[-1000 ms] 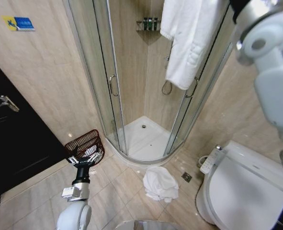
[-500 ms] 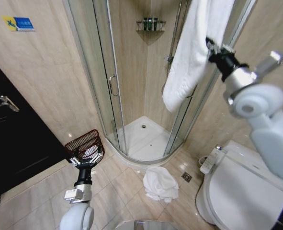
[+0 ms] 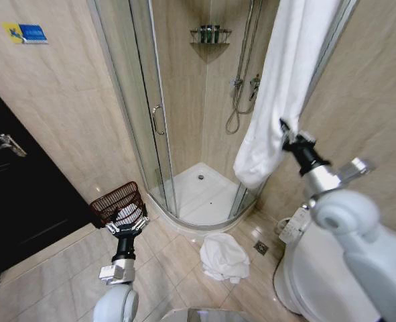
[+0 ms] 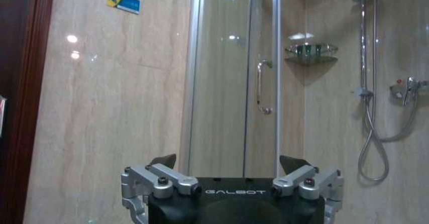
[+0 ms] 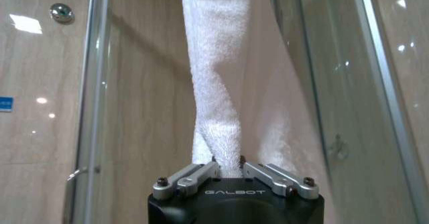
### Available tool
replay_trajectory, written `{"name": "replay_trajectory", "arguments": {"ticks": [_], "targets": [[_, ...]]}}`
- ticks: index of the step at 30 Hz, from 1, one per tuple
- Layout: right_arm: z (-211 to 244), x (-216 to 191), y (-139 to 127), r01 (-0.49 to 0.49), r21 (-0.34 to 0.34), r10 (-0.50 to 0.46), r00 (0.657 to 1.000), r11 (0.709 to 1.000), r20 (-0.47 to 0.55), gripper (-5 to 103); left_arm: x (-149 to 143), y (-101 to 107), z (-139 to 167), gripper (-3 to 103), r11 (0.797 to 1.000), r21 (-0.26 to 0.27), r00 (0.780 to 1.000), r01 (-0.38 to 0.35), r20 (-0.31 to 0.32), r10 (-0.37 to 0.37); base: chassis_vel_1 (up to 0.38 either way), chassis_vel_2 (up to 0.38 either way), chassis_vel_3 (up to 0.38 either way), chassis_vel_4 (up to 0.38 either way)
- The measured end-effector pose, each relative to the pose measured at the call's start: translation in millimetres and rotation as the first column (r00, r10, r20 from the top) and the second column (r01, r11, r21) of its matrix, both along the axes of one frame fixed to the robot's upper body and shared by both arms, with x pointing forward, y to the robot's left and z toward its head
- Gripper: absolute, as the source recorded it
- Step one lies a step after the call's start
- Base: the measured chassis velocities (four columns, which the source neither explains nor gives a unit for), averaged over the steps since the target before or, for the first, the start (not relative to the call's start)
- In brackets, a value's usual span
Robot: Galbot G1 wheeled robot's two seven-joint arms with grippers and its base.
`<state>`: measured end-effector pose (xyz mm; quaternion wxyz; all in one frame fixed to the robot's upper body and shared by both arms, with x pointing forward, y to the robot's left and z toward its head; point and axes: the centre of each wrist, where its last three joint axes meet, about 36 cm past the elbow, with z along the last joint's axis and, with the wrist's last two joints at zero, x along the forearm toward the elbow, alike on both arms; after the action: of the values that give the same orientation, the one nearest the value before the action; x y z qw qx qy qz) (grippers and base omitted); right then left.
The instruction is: Discard the used towel into the hamper.
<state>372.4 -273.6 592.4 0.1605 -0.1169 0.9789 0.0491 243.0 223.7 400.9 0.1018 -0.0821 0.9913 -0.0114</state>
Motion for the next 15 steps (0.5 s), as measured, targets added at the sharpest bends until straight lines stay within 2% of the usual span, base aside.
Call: {"name": "replay_trajectory", "arguments": {"ticks": [7, 9, 12, 15], "targets": [[-56, -33, 22, 0.013, 0.024, -0.012, 0.999, 1.0, -0.029, 2, -6, 0, -3, 100, 1.0, 0.0, 1.0, 0.001, 0.003, -0.001, 0.0, 0.0, 0.0, 0.0], [-70, -39, 23, 0.024, 0.01, -0.024, 0.999, 1.0, -0.027, 2, -7, 0, -4, 100, 1.0, -0.001, 1.0, 0.004, 0.002, -0.004, 0.0, 0.0, 0.0, 0.0], [-119, -45, 17, 0.09, -0.065, -0.091, 0.996, 0.994, -0.014, 2, -7, -5, -8, 100, 1.0, 0.002, 1.0, 0.019, 0.008, -0.019, 0.0, 0.0, 0.0, 0.0], [-140, -52, 17, 0.117, -0.09, -0.117, 0.993, 0.989, -0.005, 2, -5, -6, -9, 100, 0.999, 0.018, 0.999, 0.032, 0.023, -0.032, 0.0, 0.0, 0.0, 0.0]]}}
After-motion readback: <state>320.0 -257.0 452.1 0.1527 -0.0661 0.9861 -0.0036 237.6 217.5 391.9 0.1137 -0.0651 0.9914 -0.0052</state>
